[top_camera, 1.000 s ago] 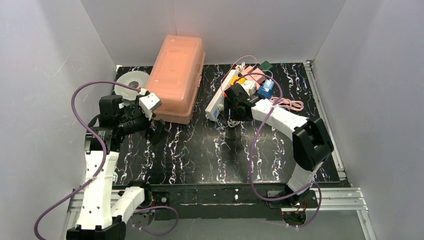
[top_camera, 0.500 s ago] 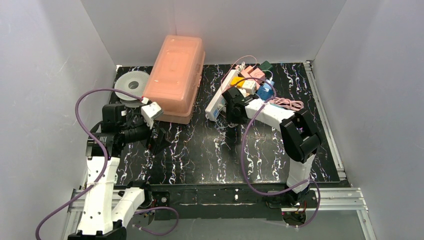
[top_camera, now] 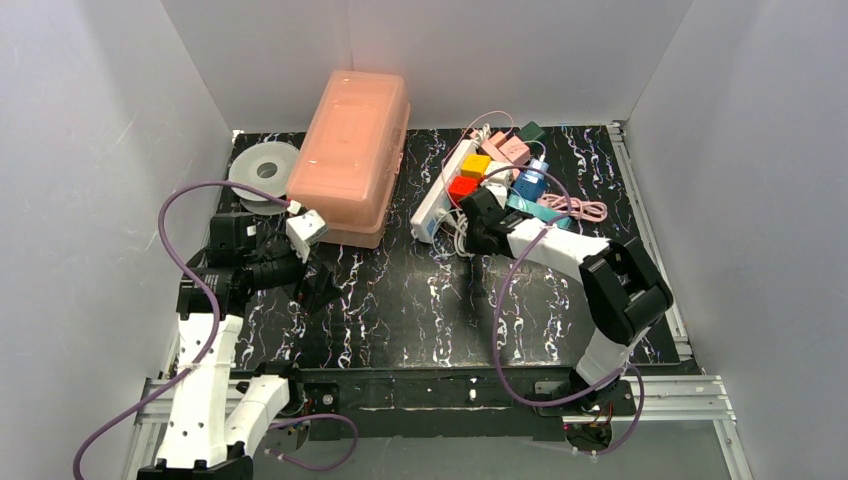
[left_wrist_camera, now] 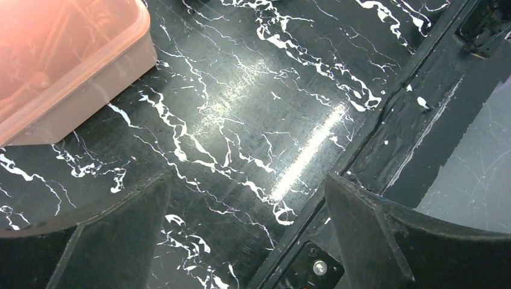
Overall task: Pull the plug off the socket
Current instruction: Remove the plug from the socket.
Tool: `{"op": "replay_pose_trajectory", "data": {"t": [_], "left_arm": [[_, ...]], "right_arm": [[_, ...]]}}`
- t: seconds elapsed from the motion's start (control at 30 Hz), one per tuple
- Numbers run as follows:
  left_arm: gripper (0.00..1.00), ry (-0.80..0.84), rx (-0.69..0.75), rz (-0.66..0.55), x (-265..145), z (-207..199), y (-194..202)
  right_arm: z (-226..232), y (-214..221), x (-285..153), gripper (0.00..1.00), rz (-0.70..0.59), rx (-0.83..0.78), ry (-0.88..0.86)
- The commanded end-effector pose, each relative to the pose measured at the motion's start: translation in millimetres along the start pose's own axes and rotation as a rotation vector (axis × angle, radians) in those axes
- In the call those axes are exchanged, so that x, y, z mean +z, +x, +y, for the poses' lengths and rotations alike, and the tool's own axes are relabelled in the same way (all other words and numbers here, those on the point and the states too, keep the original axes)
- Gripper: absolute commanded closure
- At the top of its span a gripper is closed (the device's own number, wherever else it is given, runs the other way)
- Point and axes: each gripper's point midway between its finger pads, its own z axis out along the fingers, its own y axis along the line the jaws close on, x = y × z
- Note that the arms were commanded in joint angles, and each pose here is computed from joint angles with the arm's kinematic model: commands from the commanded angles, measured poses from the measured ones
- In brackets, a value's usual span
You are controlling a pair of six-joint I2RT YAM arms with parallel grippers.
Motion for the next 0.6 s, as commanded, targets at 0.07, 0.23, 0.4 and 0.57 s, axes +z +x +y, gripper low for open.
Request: {"op": "replay_pose_trajectory", "data": {"t": [0.07,0.23,0.4,0.57], "left_arm": [[0.00,0.060,-0.058,-0.064,-2.9,-15.7,-15.2],[0.00,0.134,-0.059,-0.074,3.2,-26.9,-17.1],[0.00,0.191,-0.029,-0.016,20.1,-42.1,1.2],[0.00,0.225,-0.013,0.044,46.9,-57.0,12.4]], "right_arm": [[-10.7,56.6,-26.8,0.99,0.085,-0.049,-0.012],[-13.5,96.8,-50.9,0.99,0.117,-0.064,-0.021],[-8.6,146.6,-80.0,0.99,0.155,-0.071,-0.046],[-17.1,177.8,-98.7,0.99,0.175,-0.064,-0.029]]}}
